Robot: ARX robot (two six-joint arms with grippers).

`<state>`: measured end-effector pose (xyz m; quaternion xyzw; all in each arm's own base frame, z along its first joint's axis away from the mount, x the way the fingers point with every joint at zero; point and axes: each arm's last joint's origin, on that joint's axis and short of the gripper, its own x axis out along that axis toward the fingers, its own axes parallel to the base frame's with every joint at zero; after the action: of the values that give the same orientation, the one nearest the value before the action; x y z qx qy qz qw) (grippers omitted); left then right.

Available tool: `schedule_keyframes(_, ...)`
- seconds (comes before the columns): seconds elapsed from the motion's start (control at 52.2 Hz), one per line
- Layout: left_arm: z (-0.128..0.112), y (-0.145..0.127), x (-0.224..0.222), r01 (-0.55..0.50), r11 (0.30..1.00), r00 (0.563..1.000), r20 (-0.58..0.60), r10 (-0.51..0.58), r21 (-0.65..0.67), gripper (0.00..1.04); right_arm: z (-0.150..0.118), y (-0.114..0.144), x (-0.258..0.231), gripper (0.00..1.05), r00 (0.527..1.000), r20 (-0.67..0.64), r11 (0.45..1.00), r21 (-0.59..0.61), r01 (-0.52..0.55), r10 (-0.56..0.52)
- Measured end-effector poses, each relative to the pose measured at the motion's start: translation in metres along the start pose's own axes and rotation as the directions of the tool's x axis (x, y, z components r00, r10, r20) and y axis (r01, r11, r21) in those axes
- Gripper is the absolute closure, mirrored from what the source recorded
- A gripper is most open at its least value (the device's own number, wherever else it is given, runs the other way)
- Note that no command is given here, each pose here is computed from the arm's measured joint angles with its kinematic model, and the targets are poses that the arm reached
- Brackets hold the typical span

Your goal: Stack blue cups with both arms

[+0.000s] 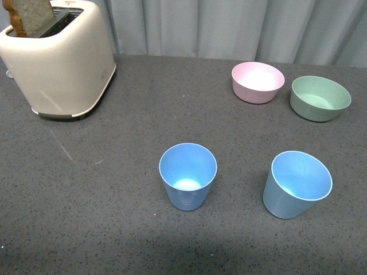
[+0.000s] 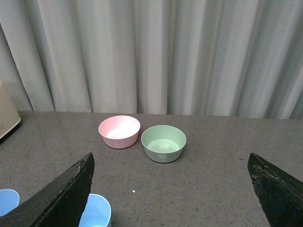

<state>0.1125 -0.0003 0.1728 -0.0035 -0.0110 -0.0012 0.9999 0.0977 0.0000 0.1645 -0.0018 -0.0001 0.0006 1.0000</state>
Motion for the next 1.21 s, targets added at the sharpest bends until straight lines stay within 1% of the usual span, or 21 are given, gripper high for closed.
schedule_keyframes(0.287,0.0,0.0,-0.006,0.0,1.0,1.0,-0.001,0.0,0.0,1.01,0.0,0.0,0.0,0.1,1.0,0.0,1.0,0.0,0.0,0.0)
schedule_keyframes(0.345,-0.005,0.0,-0.012,0.0,1.0,0.999,-0.035,0.0,0.0,1.01,0.0,0.0,0.0,0.1,1.0,0.0,1.0,0.0,0.0,0.0)
schedule_keyframes(0.44,-0.003,0.0,-0.015,0.0,1.0,1.0,-0.006,0.0,0.001,1.01,0.0,0.0,0.0,0.1,1.0,0.0,1.0,0.0,0.0,0.0)
schedule_keyframes(0.823,-0.003,0.0,-0.016,0.0,1.0,1.0,-0.006,0.0,0.002,1.01,0.0,0.0,0.0,0.1,1.0,0.0,1.0,0.0,0.0,0.0)
schedule_keyframes(0.862,-0.003,0.0,-0.016,0.0,1.0,1.0,-0.006,0.0,0.002,0.98,0.0,0.0,0.0,0.1,1.0,0.0,1.0,0.0,0.0,0.0)
schedule_keyframes(0.957,-0.003,0.0,-0.016,0.0,1.0,1.0,-0.006,0.0,0.002,0.82,0.0,0.0,0.0,0.1,1.0,0.0,1.0,0.0,0.0,0.0)
schedule_keyframes(0.977,-0.003,0.0,-0.016,0.0,1.0,1.0,-0.006,0.0,0.002,0.8,0.0,0.0,0.0,0.1,1.0,0.0,1.0,0.0,0.0,0.0)
schedule_keyframes(1.053,-0.003,0.0,-0.016,0.0,1.0,1.0,-0.006,0.0,0.002,0.64,0.0,0.0,0.0,0.1,1.0,0.0,1.0,0.0,0.0,0.0)
schedule_keyframes(1.091,-0.003,0.0,-0.016,0.0,1.0,1.0,-0.006,0.0,0.002,0.52,0.0,0.0,0.0,0.1,1.0,-0.001,1.0,-0.003,0.005,-0.005)
schedule_keyframes(1.149,-0.003,0.0,-0.016,0.0,1.0,1.0,-0.006,0.0,0.002,0.42,-0.002,0.0,0.001,0.1,0.992,-0.046,0.99,-0.087,0.114,-0.118)
schedule_keyframes(1.168,-0.003,0.0,-0.016,0.0,1.0,1.0,-0.006,0.0,0.002,0.41,-0.003,0.0,0.001,0.1,0.99,-0.056,0.987,-0.1,0.125,-0.131)
schedule_keyframes(1.206,-0.003,0.0,-0.016,0.0,1.0,1.0,-0.006,0.0,0.002,0.32,-0.004,-0.001,0.003,0.1,0.982,-0.085,0.977,-0.147,0.153,-0.167)
